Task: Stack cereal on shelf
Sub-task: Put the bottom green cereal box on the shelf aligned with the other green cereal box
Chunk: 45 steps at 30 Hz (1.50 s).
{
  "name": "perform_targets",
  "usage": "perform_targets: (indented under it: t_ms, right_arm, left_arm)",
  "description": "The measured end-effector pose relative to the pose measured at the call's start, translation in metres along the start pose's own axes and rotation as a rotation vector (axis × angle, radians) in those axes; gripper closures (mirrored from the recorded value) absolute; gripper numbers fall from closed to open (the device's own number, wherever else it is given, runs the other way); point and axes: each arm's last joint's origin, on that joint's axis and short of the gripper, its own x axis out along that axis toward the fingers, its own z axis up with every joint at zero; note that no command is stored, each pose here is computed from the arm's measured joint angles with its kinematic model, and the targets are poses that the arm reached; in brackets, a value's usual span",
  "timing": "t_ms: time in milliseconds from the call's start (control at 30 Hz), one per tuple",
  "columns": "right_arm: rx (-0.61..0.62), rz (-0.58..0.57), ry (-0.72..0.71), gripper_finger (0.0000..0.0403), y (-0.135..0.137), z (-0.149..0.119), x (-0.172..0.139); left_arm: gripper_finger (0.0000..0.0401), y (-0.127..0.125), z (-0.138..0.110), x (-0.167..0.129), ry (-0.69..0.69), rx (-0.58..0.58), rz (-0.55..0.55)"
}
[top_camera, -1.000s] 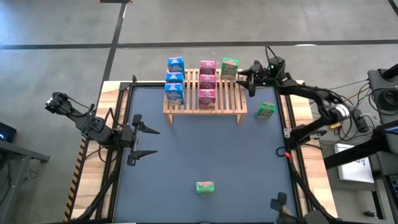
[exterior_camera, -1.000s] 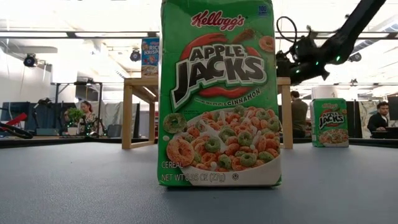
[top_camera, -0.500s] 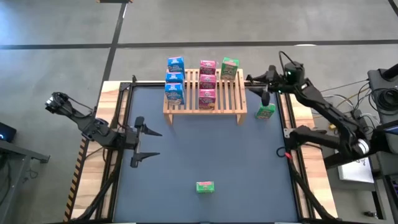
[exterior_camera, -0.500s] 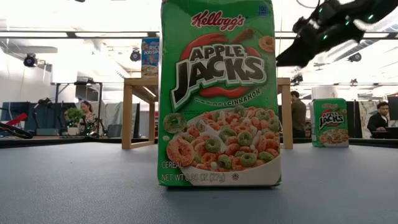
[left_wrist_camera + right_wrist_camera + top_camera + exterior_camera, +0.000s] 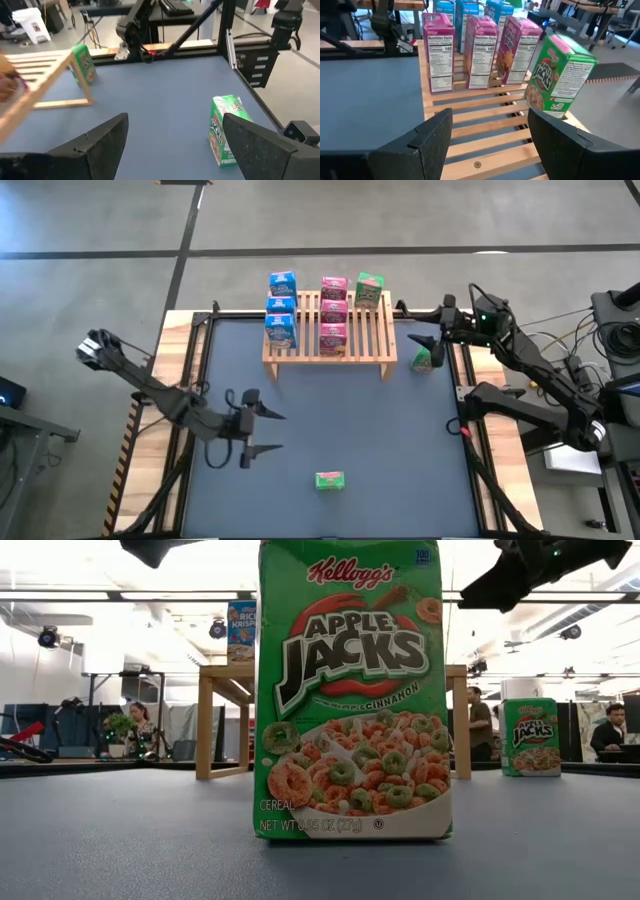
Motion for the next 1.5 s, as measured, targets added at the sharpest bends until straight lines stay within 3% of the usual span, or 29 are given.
perform_targets:
  t_ms: [233, 467, 867, 1067, 1333, 1500]
  right_arm:
    - [0.030, 0.011, 0.028, 0.0154, -0.001, -0.003, 0.005]
    - [0.040, 0.011, 0.027, 0.0154, -0.001, -0.003, 0.005]
    - [0.068, 0.011, 0.025, 0.0154, -0.001, -0.002, 0.005]
    - [0.082, 0.012, 0.026, 0.0154, -0.001, -0.002, 0.005]
    - [0.082, 0.019, 0.025, 0.0154, 0.000, -0.002, 0.005]
    - [0.082, 0.022, 0.025, 0.0154, 0.000, -0.002, 0.006]
  left_arm:
    - [0.0094, -0.023, -0.007, 0.040, 0.052, -0.040, -0.034]
    - [0.0094, -0.051, 0.003, 0.079, 0.164, -0.015, -0.154]
    - [0.0094, -0.087, 0.017, 0.137, 0.402, 0.017, -0.166]
    - [0.0088, -0.090, 0.012, 0.152, 0.490, -0.017, -0.150]
    - [0.0044, -0.083, -0.002, 0.159, 0.536, -0.054, -0.112]
    - [0.0046, -0.080, -0.006, 0.160, 0.547, -0.054, -0.104]
